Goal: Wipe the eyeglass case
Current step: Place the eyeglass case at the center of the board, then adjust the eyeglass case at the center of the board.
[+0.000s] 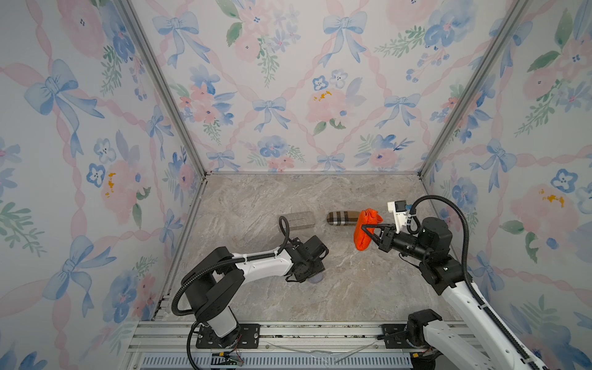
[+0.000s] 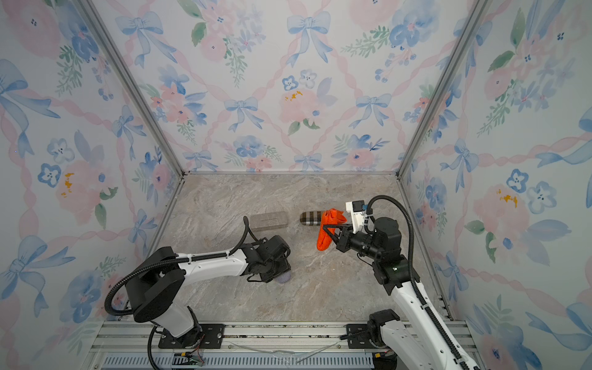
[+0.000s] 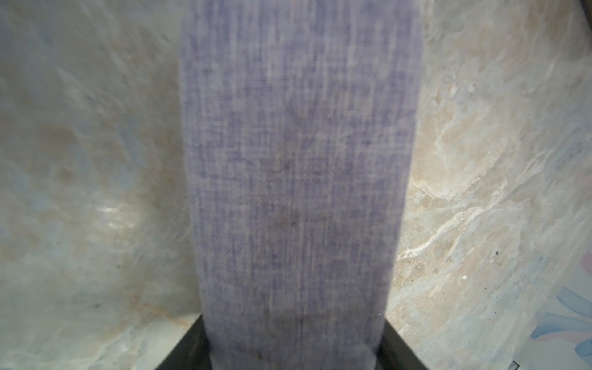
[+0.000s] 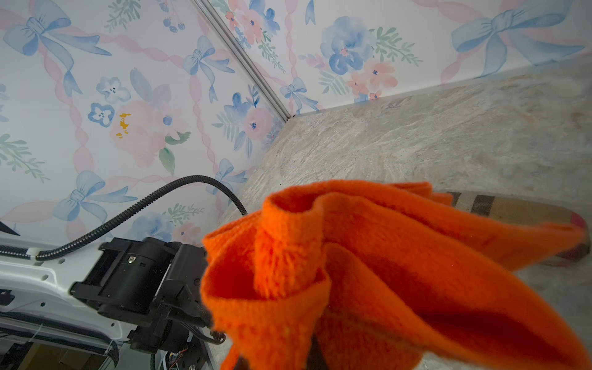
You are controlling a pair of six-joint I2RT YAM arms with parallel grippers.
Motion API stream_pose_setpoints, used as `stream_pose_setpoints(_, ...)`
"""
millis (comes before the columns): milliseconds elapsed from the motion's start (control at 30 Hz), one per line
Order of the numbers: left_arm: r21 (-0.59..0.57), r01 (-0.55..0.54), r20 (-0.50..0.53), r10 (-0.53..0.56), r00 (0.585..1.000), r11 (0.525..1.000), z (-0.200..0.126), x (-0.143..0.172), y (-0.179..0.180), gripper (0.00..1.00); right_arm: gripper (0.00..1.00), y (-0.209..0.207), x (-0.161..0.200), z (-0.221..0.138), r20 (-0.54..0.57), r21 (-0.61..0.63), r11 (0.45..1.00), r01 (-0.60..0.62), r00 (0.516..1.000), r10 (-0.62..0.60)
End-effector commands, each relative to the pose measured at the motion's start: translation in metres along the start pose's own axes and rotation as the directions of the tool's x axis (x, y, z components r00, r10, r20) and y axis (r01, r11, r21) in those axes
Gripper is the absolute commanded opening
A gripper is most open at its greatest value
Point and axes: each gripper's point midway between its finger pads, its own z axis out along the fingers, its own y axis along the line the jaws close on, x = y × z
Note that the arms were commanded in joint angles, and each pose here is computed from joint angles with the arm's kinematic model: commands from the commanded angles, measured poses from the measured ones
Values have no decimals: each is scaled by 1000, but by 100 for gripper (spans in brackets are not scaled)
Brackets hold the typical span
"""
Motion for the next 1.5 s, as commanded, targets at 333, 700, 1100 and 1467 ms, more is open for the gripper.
stream_pose_setpoints(333, -140, 46, -117, -63, 991, 989, 16, 24, 28, 86, 0, -2, 8, -14, -3, 18, 999, 30, 1000, -30)
stream_pose_setpoints(700, -59, 54, -181, -63, 981, 997, 9, 35, -12, 87, 0, -6, 12, -21, 9, 32, 999, 30, 999, -30)
stream_pose_setpoints(1100, 27, 20, -232, -13, 973, 999, 10, 45, -66, 87, 0, -11, 15, -23, 33, 53, 999, 5, 999, -7)
stream_pose_setpoints(1467, 343, -311, -192, 390, 900, 886, -40, 49, -102, 83, 0, -19, 12, -21, 36, 87, 996, -19, 999, 16)
